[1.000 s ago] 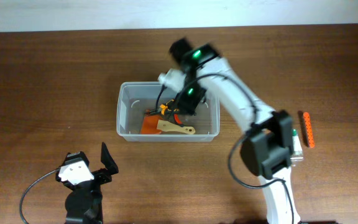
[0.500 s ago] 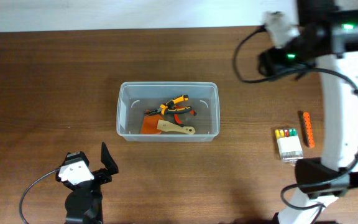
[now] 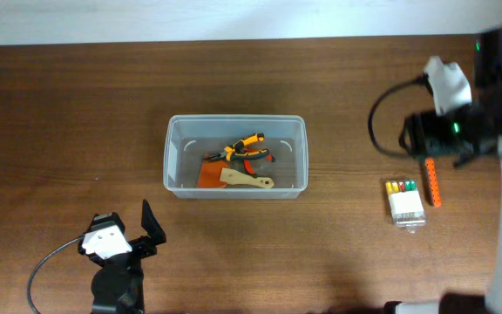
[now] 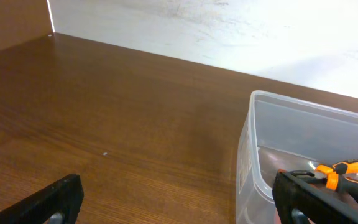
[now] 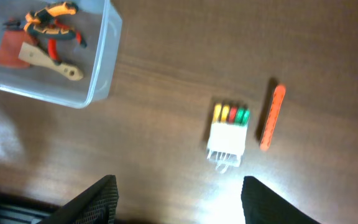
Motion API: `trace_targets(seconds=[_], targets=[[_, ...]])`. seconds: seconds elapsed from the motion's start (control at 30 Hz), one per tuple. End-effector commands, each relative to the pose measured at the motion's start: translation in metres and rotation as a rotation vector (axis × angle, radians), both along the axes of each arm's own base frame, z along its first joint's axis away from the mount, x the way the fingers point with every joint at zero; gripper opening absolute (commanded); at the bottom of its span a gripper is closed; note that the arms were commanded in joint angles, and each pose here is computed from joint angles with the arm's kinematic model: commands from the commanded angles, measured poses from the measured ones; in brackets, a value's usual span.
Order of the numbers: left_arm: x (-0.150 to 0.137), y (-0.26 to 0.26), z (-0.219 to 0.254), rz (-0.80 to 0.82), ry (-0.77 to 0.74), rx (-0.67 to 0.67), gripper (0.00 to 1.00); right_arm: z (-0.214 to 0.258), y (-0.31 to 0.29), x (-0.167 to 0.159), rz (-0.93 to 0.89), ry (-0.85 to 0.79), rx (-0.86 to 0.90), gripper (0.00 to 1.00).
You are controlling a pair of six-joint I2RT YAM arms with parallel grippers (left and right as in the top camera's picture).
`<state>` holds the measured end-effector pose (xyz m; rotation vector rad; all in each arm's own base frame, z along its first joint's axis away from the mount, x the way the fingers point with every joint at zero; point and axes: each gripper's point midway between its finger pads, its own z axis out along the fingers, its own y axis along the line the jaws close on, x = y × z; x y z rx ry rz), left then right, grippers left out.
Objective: Pack container
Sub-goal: 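Move the right gripper down over the colored marker pack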
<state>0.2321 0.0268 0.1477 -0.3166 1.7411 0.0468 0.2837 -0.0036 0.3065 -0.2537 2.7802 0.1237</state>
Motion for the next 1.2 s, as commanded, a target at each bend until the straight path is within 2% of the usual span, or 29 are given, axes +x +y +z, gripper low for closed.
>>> trace_targets(seconds=[0.0, 0.1, 0.23, 0.4, 0.57, 0.73, 0.97, 1.07, 1.17], targets=[[0.0, 0.0, -0.001, -0.001, 0.002, 0.009, 0.99, -0.011, -0.001, -0.027, -0.045, 0.043, 0.01, 0.64], [0.0, 0.0, -0.001, -0.001, 0.002, 0.009, 0.99, -0.032, -0.002, -0.048, -0.078, 0.111, 0.001, 0.64], [0.0, 0.0, -0.001, -0.001, 0.002, 0.009, 0.99, -0.058, -0.033, -0.06, -0.257, 0.191, -0.14, 0.64], [0.0, 0.0, -0.001, -0.001, 0.002, 0.009, 0.99, -0.096, -0.05, -0.043, -0.287, 0.214, -0.222, 0.79], [0.0, 0.0, -0.001, -0.001, 0.002, 0.009, 0.99, -0.139, -0.06, -0.033, -0.267, 0.28, -0.282, 0.88], [0.0, 0.0, -0.001, -0.001, 0.002, 0.009, 0.99, -0.197, -0.063, -0.028, -0.248, 0.407, -0.299, 0.91], [0.0, 0.0, -0.001, -0.001, 0.002, 0.009, 0.99, -0.236, -0.065, -0.015, -0.236, 0.474, -0.301, 0.95], [0.0, 0.0, -0.001, -0.001, 0.002, 0.009, 0.99, -0.249, -0.067, -0.006, -0.242, 0.472, -0.299, 1.0], [0.0, 0.0, -0.001, -0.001, 0.002, 0.009, 0.99, -0.258, -0.074, -0.002, -0.262, 0.474, -0.289, 0.99]])
